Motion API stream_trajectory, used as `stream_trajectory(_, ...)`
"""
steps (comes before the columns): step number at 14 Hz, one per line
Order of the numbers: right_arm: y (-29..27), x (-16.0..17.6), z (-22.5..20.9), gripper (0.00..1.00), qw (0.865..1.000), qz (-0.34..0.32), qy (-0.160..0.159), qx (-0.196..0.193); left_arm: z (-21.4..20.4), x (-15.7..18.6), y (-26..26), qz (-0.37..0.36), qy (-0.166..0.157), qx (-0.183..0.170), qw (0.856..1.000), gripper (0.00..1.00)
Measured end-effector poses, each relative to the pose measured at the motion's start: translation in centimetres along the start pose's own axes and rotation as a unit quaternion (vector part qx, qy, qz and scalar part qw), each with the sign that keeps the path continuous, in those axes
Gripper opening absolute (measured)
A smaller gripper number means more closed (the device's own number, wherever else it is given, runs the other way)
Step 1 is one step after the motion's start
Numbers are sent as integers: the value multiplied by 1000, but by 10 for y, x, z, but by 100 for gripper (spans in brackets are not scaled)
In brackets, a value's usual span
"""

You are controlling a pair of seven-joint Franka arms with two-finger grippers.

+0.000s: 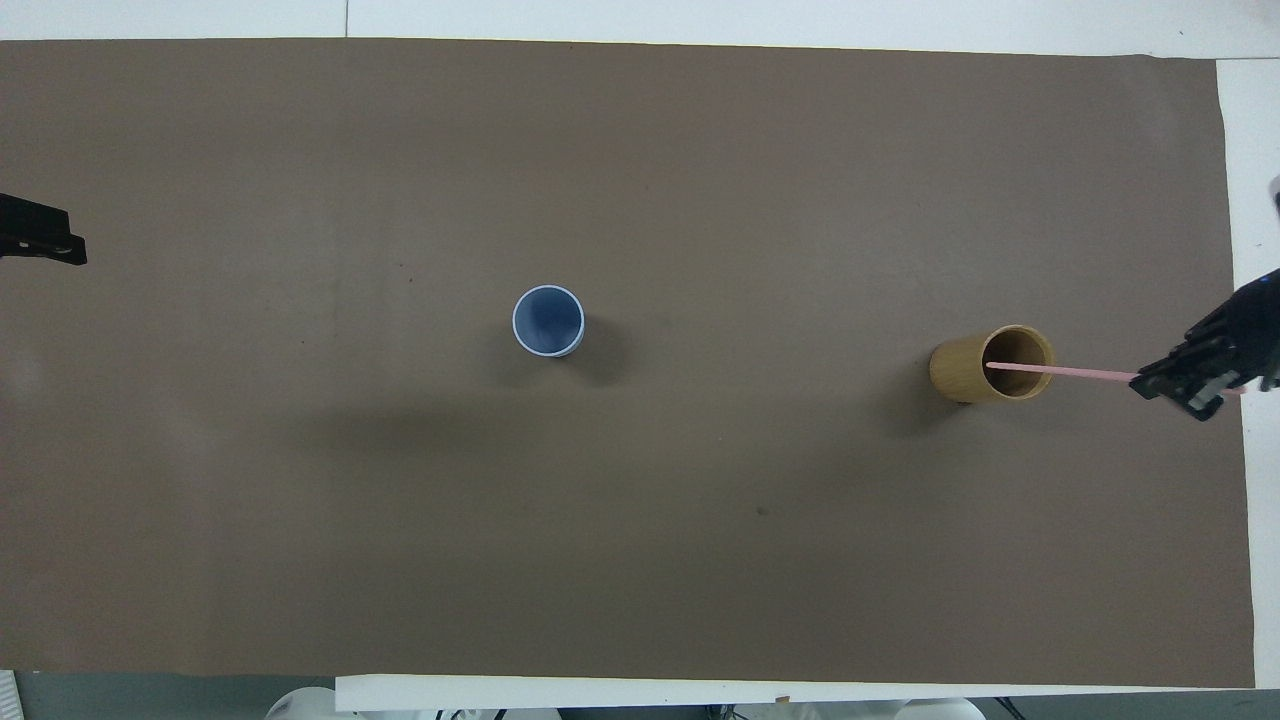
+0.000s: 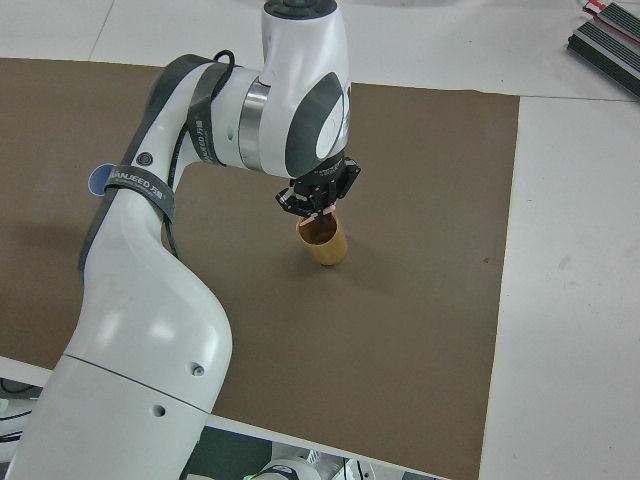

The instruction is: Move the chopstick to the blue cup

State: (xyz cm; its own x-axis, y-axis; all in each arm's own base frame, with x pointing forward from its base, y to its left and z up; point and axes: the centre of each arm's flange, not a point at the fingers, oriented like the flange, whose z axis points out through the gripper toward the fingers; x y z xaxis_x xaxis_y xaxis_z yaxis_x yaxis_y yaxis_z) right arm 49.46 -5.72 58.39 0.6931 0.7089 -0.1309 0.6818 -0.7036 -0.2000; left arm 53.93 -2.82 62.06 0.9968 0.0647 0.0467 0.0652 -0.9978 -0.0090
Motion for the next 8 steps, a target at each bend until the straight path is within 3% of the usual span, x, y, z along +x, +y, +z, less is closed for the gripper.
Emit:
stream_trajectory(3, -51, 2, -74, 8, 1000, 17, -1, -4, 0, 0, 0, 0, 0, 0, 1000, 100)
stream_trajectory(5, -101, 47, -92, 8, 998, 51, 20, 10, 0, 0, 0, 0, 0, 0, 1000, 100)
stream_trajectory(8, -181, 144, -81, 8, 989, 132, 62, 32, 0, 0, 0, 0, 0, 0, 1000, 100)
